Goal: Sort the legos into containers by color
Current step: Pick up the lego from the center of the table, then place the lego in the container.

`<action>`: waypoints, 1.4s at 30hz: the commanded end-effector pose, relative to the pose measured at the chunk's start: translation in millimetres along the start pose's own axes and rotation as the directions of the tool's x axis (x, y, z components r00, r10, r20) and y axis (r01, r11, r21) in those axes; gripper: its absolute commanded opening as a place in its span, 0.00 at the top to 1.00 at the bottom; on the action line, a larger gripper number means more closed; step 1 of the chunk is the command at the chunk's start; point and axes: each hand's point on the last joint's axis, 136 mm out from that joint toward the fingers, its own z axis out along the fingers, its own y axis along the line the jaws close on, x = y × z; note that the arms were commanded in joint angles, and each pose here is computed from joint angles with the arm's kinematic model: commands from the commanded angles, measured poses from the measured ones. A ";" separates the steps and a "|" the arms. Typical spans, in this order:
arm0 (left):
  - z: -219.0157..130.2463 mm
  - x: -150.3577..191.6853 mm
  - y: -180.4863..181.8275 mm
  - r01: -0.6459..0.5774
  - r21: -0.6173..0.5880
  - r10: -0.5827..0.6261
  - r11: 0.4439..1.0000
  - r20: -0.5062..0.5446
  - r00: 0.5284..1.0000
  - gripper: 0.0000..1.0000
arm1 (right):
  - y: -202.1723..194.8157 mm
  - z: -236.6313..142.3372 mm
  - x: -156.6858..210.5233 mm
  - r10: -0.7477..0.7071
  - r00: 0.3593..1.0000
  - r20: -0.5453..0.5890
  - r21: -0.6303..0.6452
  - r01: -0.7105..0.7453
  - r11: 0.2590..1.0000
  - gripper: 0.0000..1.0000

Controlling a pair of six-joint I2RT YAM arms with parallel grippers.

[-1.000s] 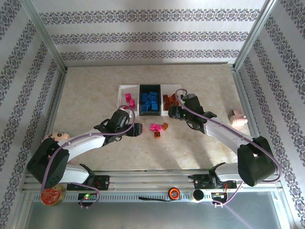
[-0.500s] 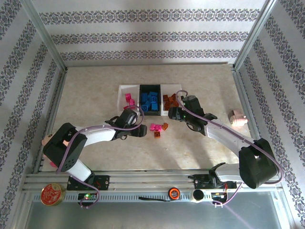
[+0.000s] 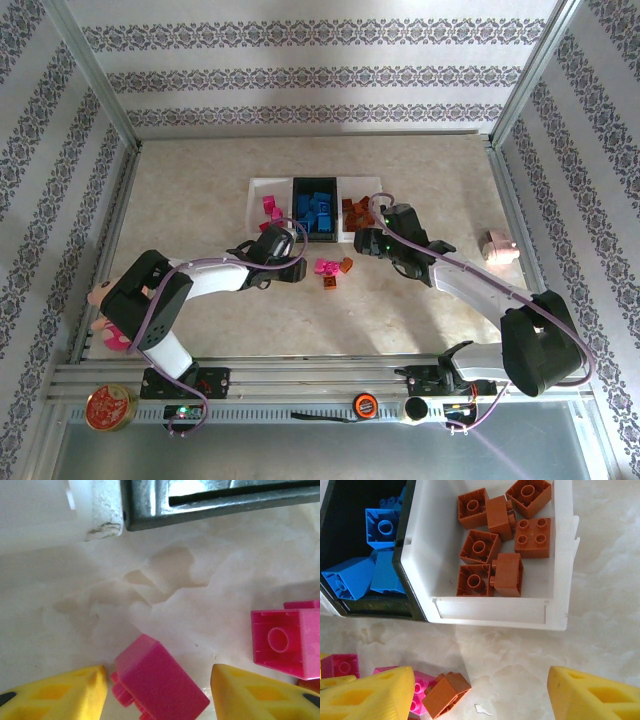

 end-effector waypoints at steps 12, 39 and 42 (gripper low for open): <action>-20.7 -10.9 -8.6 -0.019 0.037 0.016 0.999 0.086 0.996 0.68 | -2.1 -7.7 2.1 0.001 0.999 0.035 0.004 -0.002 1.000 0.29; -63.9 -150.4 69.4 0.186 -0.076 -0.154 0.980 0.310 0.938 0.61 | -5.3 -23.5 22.0 0.009 0.999 0.035 -0.012 -0.008 1.000 0.28; -67.0 -153.3 70.2 0.189 -0.081 -0.154 0.979 0.319 0.935 0.40 | -3.6 -26.5 24.0 0.005 0.999 0.037 -0.019 -0.004 1.000 0.28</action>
